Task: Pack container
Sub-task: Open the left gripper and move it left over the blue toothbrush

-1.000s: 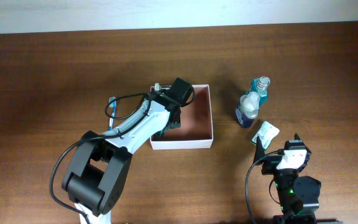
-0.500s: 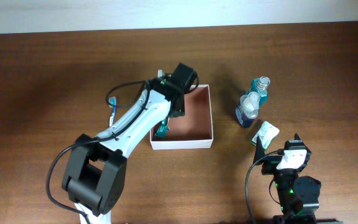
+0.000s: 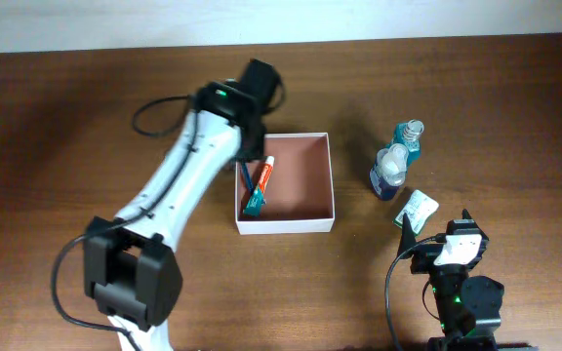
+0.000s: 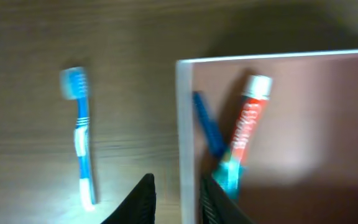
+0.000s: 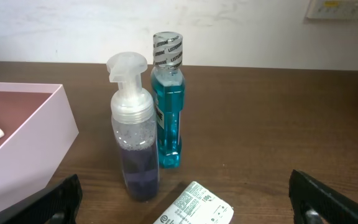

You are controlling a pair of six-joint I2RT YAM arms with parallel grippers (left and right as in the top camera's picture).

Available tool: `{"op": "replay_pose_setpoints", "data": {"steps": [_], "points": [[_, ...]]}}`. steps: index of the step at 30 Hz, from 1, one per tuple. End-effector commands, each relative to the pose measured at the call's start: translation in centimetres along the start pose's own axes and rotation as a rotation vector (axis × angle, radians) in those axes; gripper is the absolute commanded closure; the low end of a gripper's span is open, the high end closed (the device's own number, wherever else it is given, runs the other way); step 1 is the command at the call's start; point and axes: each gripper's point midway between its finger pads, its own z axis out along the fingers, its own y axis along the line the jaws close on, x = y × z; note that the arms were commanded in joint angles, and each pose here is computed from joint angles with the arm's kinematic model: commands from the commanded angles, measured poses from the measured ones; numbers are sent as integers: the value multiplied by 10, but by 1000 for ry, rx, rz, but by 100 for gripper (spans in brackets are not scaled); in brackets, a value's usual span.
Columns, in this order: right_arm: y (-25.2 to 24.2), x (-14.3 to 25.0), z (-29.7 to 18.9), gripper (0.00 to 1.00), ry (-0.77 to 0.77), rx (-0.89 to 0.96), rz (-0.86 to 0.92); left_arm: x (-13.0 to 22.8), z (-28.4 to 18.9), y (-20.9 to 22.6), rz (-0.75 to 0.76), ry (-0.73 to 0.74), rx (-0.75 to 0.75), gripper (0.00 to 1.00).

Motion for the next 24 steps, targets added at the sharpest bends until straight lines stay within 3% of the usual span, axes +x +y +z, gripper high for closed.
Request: {"op": "replay_pose_setpoints", "data": {"steps": [1,9,12,24], "points": [[-1,4,0,2,12,8,-1,-6,3,33,24,17,-22,75],[-1,4,0,2,12,8,-1,-6,16,80,-32,81,54,74],[-1,4,0,2,12,8,-1,-4,22,93,-74,97,68,64],[-1,4,0,2,12,8,-1,38,80,108,-92,198,62,53]]}}
